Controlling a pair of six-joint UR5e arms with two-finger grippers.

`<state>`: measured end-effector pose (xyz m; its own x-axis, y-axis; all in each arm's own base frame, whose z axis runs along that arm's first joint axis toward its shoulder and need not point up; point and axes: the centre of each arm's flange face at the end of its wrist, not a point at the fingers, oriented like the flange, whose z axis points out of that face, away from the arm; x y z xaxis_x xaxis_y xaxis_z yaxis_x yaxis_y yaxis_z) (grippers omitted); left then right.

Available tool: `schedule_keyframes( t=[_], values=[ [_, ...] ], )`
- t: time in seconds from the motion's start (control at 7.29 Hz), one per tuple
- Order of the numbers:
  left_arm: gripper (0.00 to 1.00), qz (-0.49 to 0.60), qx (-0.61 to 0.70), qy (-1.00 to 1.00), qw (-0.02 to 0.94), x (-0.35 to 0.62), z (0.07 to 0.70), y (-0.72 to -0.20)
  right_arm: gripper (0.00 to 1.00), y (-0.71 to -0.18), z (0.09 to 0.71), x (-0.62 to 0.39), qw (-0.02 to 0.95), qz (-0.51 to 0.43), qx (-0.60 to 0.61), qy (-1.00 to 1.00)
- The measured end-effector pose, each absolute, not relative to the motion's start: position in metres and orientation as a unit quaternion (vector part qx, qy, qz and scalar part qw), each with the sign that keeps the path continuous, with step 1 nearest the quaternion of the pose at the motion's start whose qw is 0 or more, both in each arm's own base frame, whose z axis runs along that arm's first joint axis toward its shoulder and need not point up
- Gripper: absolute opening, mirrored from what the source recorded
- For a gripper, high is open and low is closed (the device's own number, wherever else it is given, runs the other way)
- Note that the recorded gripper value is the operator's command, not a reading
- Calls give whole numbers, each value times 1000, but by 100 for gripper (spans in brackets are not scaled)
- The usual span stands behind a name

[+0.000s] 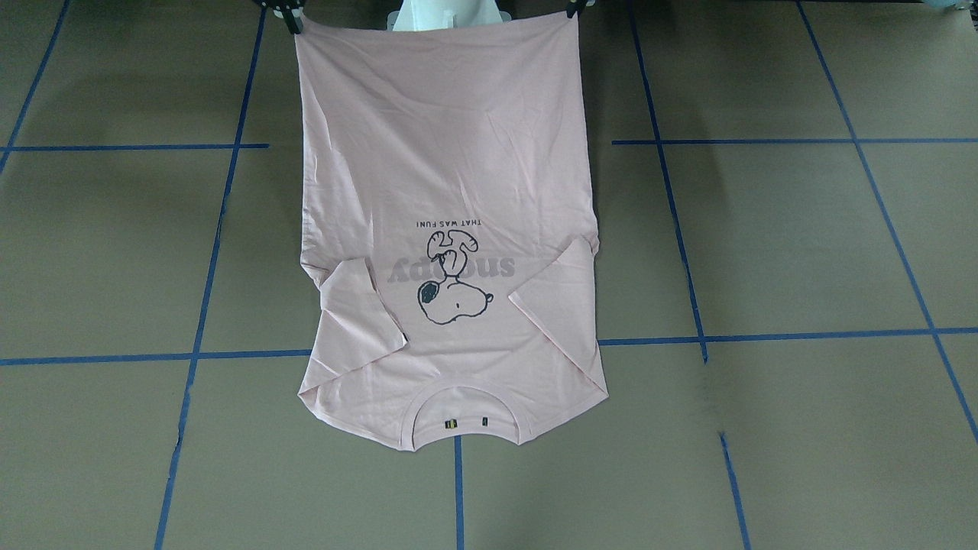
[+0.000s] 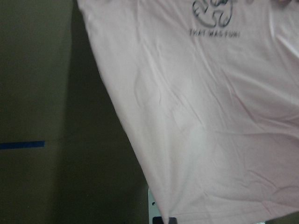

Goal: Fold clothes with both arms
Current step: 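Lift the hem with both grippers and fold it toward the collar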

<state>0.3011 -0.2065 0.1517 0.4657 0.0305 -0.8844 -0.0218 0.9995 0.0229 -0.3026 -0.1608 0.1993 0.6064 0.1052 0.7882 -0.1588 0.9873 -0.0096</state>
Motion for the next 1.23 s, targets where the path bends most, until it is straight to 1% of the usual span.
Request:
schedule_keyframes(
  t=[0.14,0.27,0.41,0.69,0.82,1.23],
  values=[
    [0,24,19,511,859,294,142,-223,0,-172,192,-293,898,62,40,-435],
    [0,28,43,495,867,299,143,-250,0,-194,190,-301,901,57,64,-425],
    [0,26,72,471,879,307,146,-292,0,-232,189,-321,907,59,93,-407],
    [0,16,116,416,902,317,166,-393,0,-337,198,-345,920,78,125,-363],
    [0,8,128,401,907,319,177,-432,0,-385,205,-348,922,87,137,-352],
    [0,-4,148,389,909,362,221,-520,0,-503,244,-398,920,108,160,-341]
  ],
)
